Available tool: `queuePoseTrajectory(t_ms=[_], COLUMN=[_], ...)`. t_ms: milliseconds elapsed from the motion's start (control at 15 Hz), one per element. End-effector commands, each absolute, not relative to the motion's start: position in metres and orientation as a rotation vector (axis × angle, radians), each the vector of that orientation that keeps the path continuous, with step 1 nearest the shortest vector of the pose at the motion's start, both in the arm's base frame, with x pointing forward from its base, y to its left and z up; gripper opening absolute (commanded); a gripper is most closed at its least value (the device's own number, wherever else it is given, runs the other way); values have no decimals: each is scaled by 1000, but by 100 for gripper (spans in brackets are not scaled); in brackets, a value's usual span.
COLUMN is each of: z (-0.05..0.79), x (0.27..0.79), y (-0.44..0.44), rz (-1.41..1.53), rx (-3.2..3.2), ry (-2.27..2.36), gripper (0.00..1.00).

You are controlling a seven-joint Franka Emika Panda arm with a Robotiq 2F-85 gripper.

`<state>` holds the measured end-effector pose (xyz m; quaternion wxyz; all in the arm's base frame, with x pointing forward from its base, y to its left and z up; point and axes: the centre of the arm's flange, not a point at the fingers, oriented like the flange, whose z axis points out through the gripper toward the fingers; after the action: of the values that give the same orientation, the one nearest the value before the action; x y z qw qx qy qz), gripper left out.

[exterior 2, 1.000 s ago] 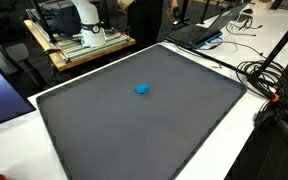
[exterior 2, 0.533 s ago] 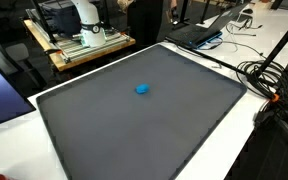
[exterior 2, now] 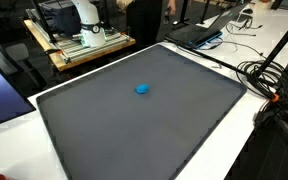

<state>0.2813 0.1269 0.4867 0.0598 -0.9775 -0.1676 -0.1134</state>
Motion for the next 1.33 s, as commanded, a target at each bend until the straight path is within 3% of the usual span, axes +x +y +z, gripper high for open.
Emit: queuePoseTrajectory(t_ms=[0, 667, 733, 1000, 1267], z=[523, 587, 590, 596, 593], x=[256, 197, 196, 196, 195], y=[159, 181, 180, 177, 166], rz=[-321, -366, -371, -389, -392], rx=[-2823, -2521, -2507, -2475, -2467], ry=[-699, -879, -883, -886, -883], gripper=[100, 98, 85, 53, 30])
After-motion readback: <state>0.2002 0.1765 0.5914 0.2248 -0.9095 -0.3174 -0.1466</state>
